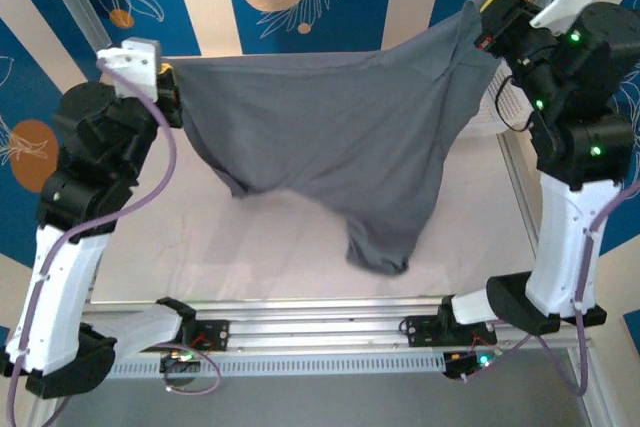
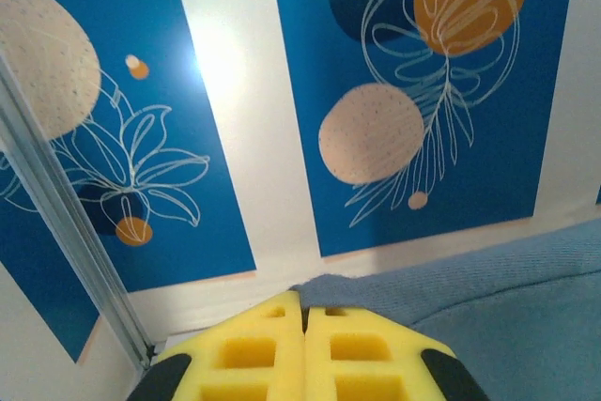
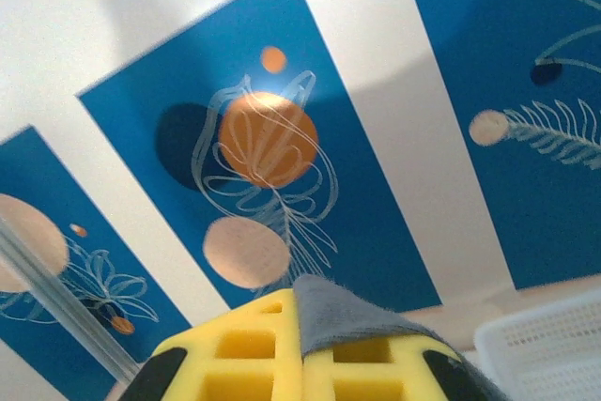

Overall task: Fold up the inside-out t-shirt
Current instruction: Flatten out the T-shirt at the center of the table.

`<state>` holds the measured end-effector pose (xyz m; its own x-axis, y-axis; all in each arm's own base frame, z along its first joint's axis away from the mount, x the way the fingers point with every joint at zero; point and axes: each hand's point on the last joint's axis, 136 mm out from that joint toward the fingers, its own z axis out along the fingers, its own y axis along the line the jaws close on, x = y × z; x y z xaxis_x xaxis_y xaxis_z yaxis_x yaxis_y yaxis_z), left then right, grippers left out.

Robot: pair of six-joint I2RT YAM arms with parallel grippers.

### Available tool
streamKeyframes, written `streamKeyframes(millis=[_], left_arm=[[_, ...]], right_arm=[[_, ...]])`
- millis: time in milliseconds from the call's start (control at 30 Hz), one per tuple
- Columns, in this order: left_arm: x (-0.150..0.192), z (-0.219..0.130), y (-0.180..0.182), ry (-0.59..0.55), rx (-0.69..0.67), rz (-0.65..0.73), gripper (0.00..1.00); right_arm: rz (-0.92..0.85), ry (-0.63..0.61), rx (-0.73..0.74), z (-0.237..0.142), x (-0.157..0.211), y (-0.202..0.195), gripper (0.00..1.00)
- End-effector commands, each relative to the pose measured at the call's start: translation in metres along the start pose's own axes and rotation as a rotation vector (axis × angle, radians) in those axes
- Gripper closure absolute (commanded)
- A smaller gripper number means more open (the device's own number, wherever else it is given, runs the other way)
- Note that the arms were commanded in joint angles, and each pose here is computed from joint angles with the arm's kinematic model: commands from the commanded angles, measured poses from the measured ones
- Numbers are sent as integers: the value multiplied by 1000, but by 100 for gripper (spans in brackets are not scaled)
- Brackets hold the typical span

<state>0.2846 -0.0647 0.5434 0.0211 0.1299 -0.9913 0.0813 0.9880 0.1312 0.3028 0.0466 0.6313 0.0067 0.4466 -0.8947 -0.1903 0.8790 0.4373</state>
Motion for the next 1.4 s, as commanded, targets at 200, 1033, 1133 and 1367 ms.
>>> streamKeyframes(millis=[200,1033,1133,1367], left_arm=[[-68,-78,4,-256,161,-131,100],[25,111,-15,106,-48,2,100],[92,175,-4,238,-87,-67,100],[166,247,14,399,-30,-248,24]], right_arm=[[15,-193,-191,-105,-57,49,100],[-64,-6,154,81,29,-44,100],[-66,100,193,139,73,-68,100],[-80,299,87,201,123,-79,30]])
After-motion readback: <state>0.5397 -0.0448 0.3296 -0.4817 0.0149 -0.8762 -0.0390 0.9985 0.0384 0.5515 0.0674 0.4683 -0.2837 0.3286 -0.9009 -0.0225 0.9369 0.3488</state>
